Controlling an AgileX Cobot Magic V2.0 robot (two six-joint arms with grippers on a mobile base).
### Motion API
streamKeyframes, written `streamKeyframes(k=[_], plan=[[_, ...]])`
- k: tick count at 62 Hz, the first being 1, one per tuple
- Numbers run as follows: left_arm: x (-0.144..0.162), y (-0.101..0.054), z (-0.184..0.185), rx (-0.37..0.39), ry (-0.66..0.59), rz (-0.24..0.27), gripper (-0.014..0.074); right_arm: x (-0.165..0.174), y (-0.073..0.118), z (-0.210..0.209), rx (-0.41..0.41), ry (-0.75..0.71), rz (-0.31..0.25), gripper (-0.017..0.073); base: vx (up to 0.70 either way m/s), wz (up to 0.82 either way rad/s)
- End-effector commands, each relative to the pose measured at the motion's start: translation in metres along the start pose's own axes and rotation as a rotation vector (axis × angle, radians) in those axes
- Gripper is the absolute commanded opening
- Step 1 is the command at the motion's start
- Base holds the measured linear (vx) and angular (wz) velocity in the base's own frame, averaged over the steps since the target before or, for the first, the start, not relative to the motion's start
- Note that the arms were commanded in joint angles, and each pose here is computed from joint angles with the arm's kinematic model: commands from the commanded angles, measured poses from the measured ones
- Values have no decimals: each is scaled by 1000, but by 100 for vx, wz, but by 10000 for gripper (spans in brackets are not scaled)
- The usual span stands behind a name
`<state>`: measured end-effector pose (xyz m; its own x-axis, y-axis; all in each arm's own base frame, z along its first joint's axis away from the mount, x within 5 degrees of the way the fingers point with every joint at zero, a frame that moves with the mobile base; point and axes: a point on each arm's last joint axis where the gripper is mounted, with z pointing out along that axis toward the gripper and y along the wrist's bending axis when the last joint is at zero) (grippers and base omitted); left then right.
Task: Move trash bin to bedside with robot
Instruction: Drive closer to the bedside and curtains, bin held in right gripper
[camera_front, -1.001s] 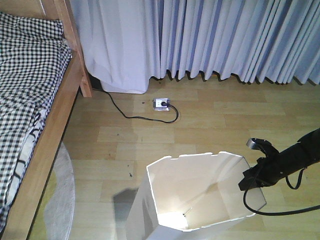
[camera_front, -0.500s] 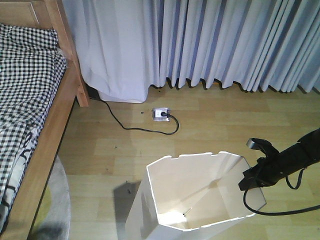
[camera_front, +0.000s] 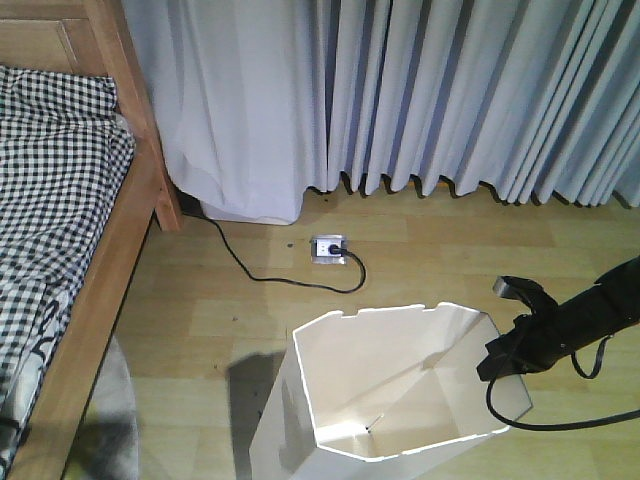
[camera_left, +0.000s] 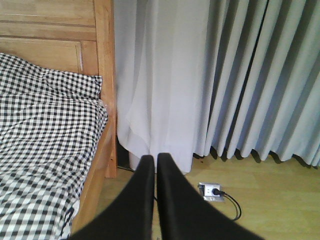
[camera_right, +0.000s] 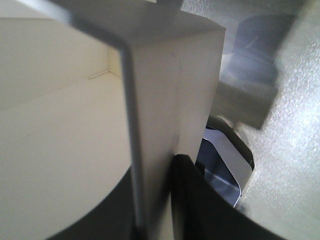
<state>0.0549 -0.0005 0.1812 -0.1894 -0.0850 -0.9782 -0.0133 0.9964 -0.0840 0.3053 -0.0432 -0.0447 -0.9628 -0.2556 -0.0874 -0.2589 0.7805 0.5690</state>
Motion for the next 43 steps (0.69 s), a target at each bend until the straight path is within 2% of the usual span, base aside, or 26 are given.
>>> streamKeyframes(k=[1, 43], plan=[[-3, 0, 0, 4, -72, -10, -6, -12, 29, -25, -207, -50, -13, -5, 17, 2], [-3, 0, 0, 4, -72, -10, -6, -12, 29, -25, -207, -50, -14, -5, 17, -1]])
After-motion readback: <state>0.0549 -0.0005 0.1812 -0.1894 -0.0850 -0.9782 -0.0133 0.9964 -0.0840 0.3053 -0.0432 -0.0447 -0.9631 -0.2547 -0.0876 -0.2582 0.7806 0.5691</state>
